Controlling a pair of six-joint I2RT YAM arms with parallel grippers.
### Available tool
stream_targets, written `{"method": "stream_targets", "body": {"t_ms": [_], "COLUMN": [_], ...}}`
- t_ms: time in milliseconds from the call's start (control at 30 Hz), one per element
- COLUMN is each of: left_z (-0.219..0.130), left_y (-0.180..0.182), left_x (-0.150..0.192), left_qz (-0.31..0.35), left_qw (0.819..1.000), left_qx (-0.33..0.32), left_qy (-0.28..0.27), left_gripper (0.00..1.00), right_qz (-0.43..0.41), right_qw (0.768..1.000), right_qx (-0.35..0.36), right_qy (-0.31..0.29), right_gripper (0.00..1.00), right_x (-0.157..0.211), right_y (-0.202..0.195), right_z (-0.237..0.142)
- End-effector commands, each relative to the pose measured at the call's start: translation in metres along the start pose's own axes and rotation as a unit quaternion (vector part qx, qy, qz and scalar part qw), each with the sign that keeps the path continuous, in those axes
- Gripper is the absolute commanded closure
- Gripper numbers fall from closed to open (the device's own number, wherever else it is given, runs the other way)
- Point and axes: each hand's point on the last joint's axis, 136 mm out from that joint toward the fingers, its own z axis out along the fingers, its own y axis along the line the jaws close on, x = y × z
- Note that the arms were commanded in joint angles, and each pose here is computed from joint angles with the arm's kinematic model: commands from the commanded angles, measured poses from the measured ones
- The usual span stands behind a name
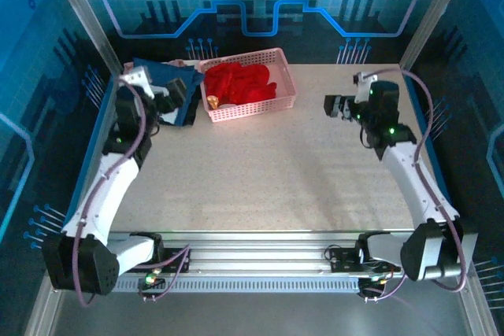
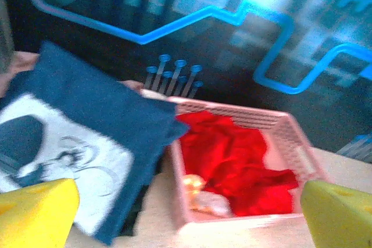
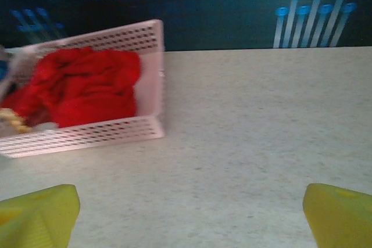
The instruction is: Fold and stack the t-shirts
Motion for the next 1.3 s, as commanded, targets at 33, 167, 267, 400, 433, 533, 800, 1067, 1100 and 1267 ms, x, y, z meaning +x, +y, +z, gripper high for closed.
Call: {"method": "stream_targets", "body": {"t_ms": [33,167,267,400,433,533,800,1067,1100,1267], "left_z": [0.007,0.023,0.029,0.027,0.024,0.013,-0.017,-0.013,-0.01,0.016], "left_y": [-0.026,-0.067,-0.092,-0.113,-0.116,-0.116,-0.1,-0.104,-0.105,-0.1], "left_x": [0.095,0.105,0.113,0.128,0.132,0.143,0.147,0.13,0.128,0.12], "left_qz": [-0.052,-0.035,-0.023,-0.013,-0.011,-0.008,-0.015,-0.004,-0.003,0.016], "left_qw": [0.962,0.952,0.947,0.94,0.939,0.935,0.937,0.945,0.947,0.955], "left_qx": [-0.007,0.037,0.063,0.087,0.09,0.091,0.081,0.081,0.079,0.041], "left_qy": [0.267,0.301,0.315,0.329,0.333,0.344,0.339,0.316,0.312,0.292], "left_gripper": [0.01,0.01,0.01,0.01,0.01,0.01,0.01,0.01,0.01,0.01], "right_qz": [0.095,0.092,0.11,0.107,0.101,0.085,0.068,0.079,0.075,0.075], "right_qw": [0.966,0.958,0.95,0.95,0.951,0.953,0.954,0.954,0.955,0.952], "right_qx": [-0.122,-0.15,-0.158,-0.152,-0.148,-0.124,-0.066,-0.051,-0.049,-0.034], "right_qy": [0.206,0.227,0.245,0.253,0.253,0.265,0.286,0.285,0.283,0.294], "right_gripper": [0.0,0.0,0.06,0.11,0.11,0.11,0.16,0.37,0.42,0.7], "right_x": [0.058,0.048,0.047,0.042,0.041,0.045,0.072,0.086,0.086,0.092], "right_y": [0.048,0.068,0.07,0.073,0.074,0.07,0.052,0.048,0.049,0.05], "right_z": [0.023,0.071,0.112,0.16,0.17,0.201,0.26,0.277,0.277,0.263]}}
